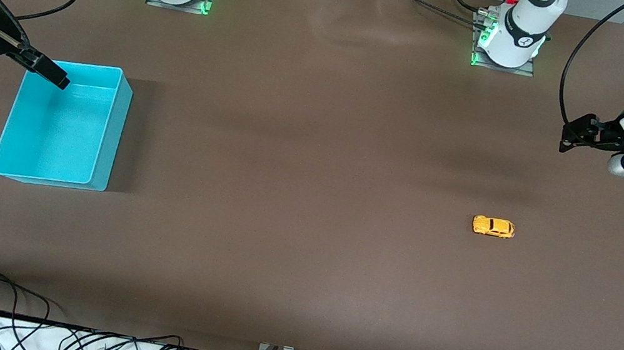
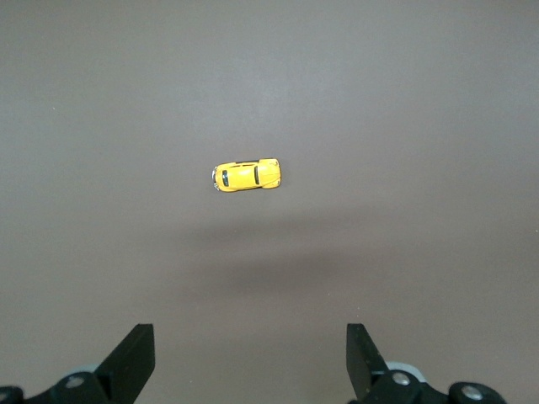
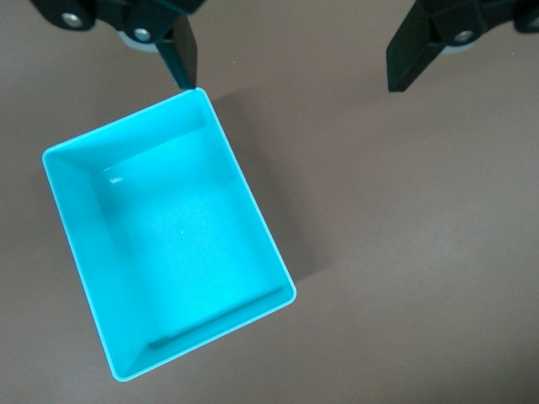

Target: Wind up and store yellow beetle car

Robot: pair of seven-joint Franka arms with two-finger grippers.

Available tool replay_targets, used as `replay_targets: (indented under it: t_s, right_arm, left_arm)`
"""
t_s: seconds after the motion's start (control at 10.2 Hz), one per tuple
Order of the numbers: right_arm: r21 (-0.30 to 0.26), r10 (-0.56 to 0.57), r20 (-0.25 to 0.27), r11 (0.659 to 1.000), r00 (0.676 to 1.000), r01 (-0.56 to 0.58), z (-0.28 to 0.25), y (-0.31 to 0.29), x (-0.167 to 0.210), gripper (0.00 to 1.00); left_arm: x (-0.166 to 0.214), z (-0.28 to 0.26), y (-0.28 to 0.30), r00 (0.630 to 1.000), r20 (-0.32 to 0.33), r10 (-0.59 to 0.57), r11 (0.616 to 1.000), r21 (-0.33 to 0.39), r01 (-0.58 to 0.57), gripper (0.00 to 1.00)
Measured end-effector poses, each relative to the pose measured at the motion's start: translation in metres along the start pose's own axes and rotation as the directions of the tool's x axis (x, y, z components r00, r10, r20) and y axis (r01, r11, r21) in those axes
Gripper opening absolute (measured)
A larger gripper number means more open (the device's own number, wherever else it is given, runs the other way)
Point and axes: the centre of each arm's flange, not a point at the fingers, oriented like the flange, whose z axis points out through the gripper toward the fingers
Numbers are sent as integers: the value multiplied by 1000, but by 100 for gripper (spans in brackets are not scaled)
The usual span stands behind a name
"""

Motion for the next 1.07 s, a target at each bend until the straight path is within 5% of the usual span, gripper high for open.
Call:
replay_targets:
  t_s: [0.29,0.59,1.07]
  right_arm:
    - [0,0,0,1000,1000,0,0,0,0,100]
    - [0,0,0,1000,1000,0,0,0,0,100]
    - [0,0,0,1000,1000,0,0,0,0,100]
  left_arm:
    - [0,0,1,1000,4,5,1000,0,-5,100]
    - [2,-2,1,990,-1,141,990,0,-141,100]
    - [21,35,-18,897,53,439,898,-36,-438,100]
